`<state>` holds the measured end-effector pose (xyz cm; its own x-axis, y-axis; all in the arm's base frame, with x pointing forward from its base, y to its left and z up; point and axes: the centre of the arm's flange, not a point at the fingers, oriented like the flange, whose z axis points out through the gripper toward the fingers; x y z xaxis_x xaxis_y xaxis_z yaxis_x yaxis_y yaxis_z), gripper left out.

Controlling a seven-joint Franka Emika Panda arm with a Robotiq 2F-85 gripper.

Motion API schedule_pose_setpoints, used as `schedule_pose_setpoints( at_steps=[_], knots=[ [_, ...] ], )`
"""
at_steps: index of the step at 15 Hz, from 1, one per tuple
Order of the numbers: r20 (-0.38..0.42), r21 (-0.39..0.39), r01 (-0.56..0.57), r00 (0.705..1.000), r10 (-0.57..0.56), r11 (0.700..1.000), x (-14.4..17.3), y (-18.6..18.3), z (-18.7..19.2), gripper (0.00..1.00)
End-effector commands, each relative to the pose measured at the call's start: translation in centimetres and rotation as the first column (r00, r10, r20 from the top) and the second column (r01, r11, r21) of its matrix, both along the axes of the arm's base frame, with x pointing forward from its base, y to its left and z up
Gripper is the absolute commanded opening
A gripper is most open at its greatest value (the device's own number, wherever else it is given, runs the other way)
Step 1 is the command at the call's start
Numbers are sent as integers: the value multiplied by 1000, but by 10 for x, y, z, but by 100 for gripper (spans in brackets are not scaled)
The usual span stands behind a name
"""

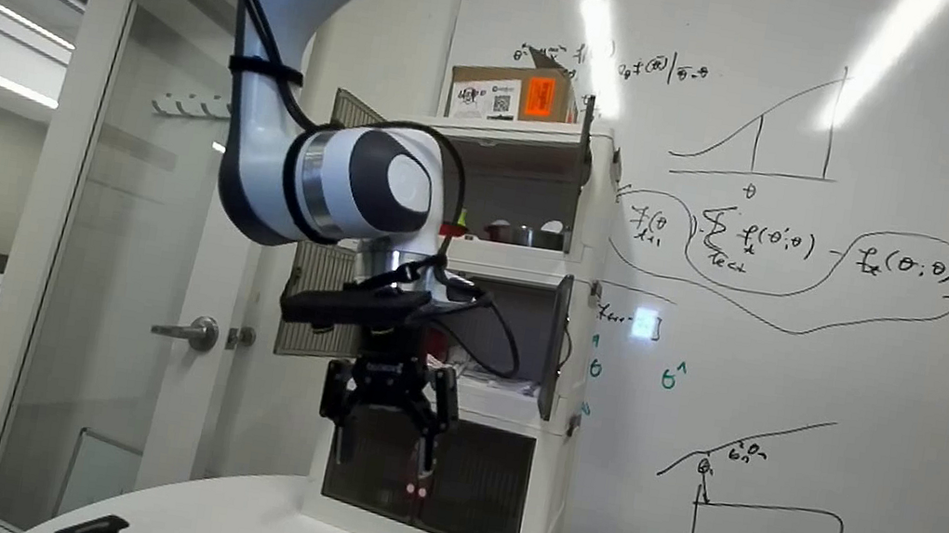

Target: Put one towel in the middle cabinet

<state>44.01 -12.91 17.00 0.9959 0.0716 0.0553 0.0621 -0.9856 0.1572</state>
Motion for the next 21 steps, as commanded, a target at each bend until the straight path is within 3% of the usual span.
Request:
schedule_pose_setpoints(
  at_steps=[1,5,7,10,15,21],
  knots=[
    [-20,-41,-87,996,86,995,44,1,-21,100],
    [-30,-81,-130,991,128,988,79,5,-53,100],
    [-55,-62,-155,987,152,986,90,7,-74,100],
    [-90,-34,-189,978,186,981,101,6,-103,100],
    [-126,-56,-232,967,223,971,117,-4,-138,100],
    [-157,-78,-314,941,300,946,126,16,-174,100]
  ],
)
